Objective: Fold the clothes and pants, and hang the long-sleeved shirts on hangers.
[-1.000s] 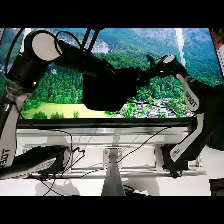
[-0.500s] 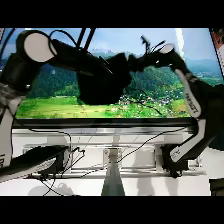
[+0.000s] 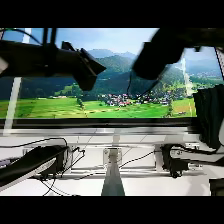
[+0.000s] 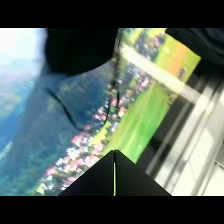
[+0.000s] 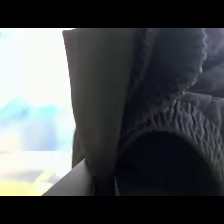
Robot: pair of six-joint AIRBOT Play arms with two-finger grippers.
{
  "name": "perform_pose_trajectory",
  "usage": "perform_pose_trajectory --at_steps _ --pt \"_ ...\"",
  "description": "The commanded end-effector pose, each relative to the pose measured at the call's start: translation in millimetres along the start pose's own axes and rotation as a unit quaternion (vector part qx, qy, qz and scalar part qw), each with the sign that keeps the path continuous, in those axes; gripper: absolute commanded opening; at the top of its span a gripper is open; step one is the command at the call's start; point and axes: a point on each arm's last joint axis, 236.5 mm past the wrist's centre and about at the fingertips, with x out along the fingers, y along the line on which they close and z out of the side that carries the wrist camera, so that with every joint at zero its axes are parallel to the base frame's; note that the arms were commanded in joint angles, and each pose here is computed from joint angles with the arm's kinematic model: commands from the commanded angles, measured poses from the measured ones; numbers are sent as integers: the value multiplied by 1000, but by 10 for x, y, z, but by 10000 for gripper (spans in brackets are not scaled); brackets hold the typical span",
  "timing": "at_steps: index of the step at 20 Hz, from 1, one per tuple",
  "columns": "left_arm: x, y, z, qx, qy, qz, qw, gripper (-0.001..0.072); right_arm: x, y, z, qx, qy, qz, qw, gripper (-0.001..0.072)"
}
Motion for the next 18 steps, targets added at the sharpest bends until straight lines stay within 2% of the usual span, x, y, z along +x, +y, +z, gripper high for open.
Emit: perform_pose_trajectory --at_steps 1,4,7,9,12,13,18 --pt "-303 -35 76 20 -28 23 999 7 -1145 -757 217 36 -95 -151 983 27" --pt "-430 -86 109 26 -42 26 998 7 -1908 -1289 197 80 -149 -239 956 27" --pt "-434 -74 106 27 -41 29 998 7 -2419 -1782 -155 169 -139 -302 928 27" --pt "-421 -69 102 27 -40 29 998 7 -2773 -2108 -441 231 -133 -366 892 26" --pt "-407 -64 98 26 -39 28 999 7 -3289 -2448 -856 275 -112 -467 833 26" --pt "-395 -60 96 25 -37 28 999 7 -3405 -2503 -963 287 -105 -486 818 26" --pt "-366 -47 87 24 -34 28 999 7 -3643 -2595 -1165 310 -96 -523 788 26"
